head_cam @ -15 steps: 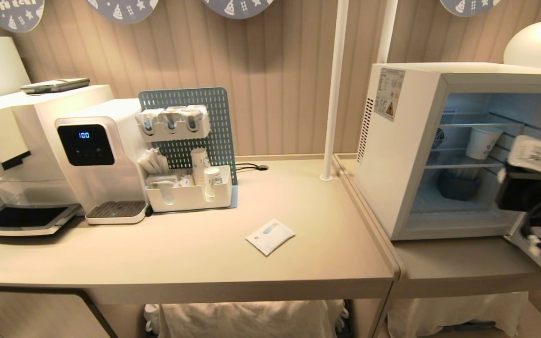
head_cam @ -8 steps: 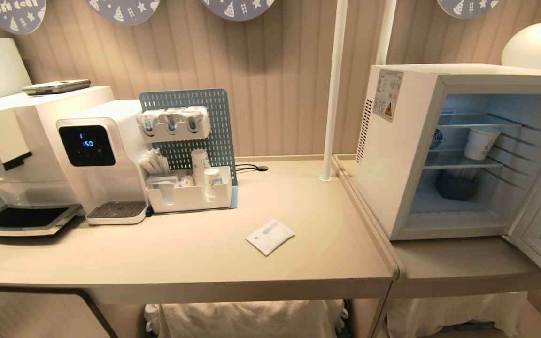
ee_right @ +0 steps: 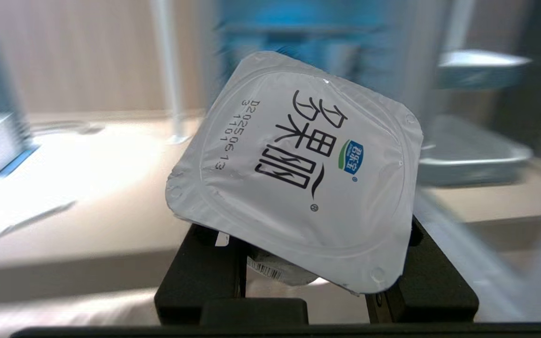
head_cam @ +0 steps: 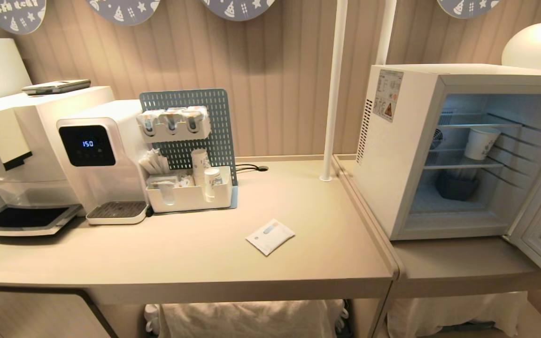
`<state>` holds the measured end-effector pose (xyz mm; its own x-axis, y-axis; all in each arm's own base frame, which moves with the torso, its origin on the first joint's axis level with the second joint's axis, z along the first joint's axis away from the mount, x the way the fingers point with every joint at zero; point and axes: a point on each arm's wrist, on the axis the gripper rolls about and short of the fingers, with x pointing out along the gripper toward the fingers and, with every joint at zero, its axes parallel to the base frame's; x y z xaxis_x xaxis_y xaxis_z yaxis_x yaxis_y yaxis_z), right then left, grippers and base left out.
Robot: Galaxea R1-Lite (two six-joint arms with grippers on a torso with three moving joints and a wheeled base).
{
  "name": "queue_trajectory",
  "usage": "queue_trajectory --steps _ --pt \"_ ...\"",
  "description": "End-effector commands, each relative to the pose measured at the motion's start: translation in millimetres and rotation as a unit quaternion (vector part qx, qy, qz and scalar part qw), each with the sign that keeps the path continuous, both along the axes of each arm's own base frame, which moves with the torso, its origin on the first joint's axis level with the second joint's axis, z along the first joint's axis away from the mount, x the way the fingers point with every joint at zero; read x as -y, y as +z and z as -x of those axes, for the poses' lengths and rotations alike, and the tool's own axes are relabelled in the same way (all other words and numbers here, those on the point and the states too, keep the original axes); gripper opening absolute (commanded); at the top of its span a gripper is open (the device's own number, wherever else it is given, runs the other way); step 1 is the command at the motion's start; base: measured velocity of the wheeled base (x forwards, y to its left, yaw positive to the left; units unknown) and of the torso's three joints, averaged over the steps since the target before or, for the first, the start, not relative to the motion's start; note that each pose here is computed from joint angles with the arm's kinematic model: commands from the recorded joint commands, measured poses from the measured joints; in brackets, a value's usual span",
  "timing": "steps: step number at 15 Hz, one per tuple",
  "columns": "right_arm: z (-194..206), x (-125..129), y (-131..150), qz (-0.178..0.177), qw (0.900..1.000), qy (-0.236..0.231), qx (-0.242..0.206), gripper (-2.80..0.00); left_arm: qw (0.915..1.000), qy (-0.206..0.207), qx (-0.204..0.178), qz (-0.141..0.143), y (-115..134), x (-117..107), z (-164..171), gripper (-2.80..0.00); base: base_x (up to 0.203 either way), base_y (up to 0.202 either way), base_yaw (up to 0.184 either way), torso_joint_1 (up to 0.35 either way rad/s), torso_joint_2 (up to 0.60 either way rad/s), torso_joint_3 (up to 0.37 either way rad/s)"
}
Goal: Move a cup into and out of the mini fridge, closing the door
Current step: Put the yoghurt in the freezer
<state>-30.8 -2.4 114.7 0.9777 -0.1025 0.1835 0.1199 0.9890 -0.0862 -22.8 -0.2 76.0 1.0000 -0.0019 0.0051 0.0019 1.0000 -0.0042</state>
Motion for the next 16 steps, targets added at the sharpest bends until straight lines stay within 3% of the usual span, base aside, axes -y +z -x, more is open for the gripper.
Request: queue_trajectory --steps 1,3,5,8,16 --pt "-6 -1 -23 -0.004 1.0 0.019 -0.017 -2.8 1.0 0.0 0.001 0.0 0 0 0 -2.8 0.0 0.0 0.0 0.0 0.0 0.0" --pt "-8 -2 -30 -0.04 0.997 0.046 -0.045 -2.8 1.0 0.0 0.0 0.0 0 0 0 -2.8 0.0 0.0 0.0 0.0 0.0 0.0" --pt "-8 -2 -42 -0.037 0.992 0.056 -0.103 -2.8 1.0 0.0 0.001 0.0 0 0 0 -2.8 0.0 0.0 0.0 0.0 0.0 0.0" --pt "-8 -3 -40 -0.022 0.994 0.058 -0.094 -2.8 1.0 0.0 0.0 0.0 0 0 0 -2.8 0.0 0.0 0.0 0.0 0.0 0.0" --pt "-8 -3 -40 -0.022 0.994 0.058 -0.095 -2.8 1.0 0.0 0.0 -0.001 0 0 0 -2.8 0.0 -0.03 -0.005 0.001 0.0 0.0"
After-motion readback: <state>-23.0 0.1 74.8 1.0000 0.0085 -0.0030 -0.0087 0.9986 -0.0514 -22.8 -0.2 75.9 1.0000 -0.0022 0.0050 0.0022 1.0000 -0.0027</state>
